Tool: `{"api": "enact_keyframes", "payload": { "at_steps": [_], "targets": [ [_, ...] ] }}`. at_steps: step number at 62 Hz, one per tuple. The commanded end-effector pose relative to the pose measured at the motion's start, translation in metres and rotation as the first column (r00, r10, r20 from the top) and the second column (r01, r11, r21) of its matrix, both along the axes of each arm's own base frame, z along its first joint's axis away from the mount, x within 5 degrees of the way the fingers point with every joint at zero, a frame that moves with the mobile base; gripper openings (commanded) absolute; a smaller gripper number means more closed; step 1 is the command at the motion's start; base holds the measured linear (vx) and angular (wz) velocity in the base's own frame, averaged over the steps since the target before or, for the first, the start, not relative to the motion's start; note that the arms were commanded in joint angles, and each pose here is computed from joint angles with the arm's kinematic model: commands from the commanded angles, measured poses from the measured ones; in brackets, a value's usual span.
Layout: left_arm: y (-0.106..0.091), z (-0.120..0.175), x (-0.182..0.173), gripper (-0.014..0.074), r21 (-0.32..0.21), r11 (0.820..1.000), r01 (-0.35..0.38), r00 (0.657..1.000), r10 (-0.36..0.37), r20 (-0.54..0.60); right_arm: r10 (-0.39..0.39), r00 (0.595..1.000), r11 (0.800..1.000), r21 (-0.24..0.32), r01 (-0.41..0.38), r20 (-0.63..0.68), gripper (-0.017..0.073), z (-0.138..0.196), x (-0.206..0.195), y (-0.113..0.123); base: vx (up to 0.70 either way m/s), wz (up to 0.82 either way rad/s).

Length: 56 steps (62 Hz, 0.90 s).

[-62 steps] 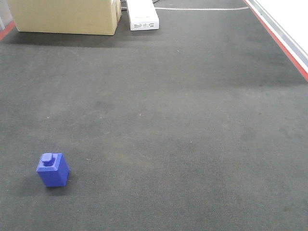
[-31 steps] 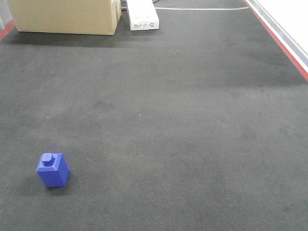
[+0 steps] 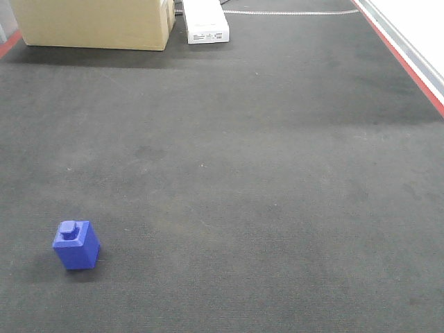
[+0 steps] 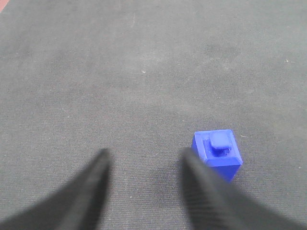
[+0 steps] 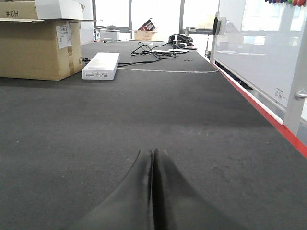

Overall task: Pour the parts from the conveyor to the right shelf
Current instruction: 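Lower the open left gripper over the blue block on the belt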

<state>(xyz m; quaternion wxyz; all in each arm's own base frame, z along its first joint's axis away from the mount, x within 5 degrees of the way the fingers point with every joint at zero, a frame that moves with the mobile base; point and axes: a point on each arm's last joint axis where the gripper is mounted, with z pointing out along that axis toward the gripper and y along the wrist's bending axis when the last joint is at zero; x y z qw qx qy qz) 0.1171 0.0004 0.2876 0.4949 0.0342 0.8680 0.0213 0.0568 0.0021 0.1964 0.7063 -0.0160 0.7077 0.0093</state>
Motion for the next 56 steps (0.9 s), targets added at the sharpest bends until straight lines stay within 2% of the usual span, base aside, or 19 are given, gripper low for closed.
{"api": "enact_keyframes", "payload": {
  "at_steps": [1,9,17,25,31,42,49,56],
  "targets": [
    [0.000,0.021,0.004,0.0536,-0.013,1.000,-0.004,0.995,0.006,0.098,-0.007,0.997,1.000,-0.004,0.007,0.075,-0.0009,0.002,-0.001,0.000,0.00,0.00],
    [0.000,0.036,0.014,0.0613,-0.011,1.000,-0.001,0.999,0.001,0.046,-0.007,0.997,1.000,-0.004,0.007,0.075,-0.0009,0.002,-0.001,0.000,0.00,0.00],
    [-0.001,0.048,0.032,0.0609,-0.015,1.000,0.002,0.995,-0.004,-0.100,-0.007,0.997,1.000,-0.004,0.007,0.075,-0.0009,0.002,-0.001,0.000,0.00,0.00],
    [-0.010,0.054,0.058,0.0606,-0.058,0.998,0.039,0.974,-0.051,-0.219,-0.007,0.997,1.000,-0.004,0.007,0.075,-0.0009,0.002,-0.001,0.000,0.00,0.00],
    [-0.022,0.053,0.077,0.0598,-0.071,0.992,0.106,0.947,-0.122,-0.297,-0.007,0.997,1.000,-0.004,0.007,0.075,-0.0009,0.002,-0.001,0.000,0.00,0.00],
    [-0.048,0.035,0.112,0.0587,-0.080,0.980,0.183,0.889,-0.200,-0.411,-0.007,0.997,1.000,-0.004,0.007,0.075,-0.0009,0.002,-0.001,0.000,0.00,0.00],
    [-0.060,0.019,0.130,0.0587,-0.097,0.980,0.172,0.862,-0.198,-0.467,-0.007,0.997,1.000,-0.004,0.007,0.075,-0.0009,0.002,-0.001,0.000,0.00,0.00],
    [-0.065,0.002,0.146,0.0587,-0.087,0.985,0.151,0.833,-0.174,-0.526,-0.007,0.997,1.000,-0.004,0.007,0.075,-0.0009,0.002,-0.001,0.000,0.00,0.00]
  ]
}}
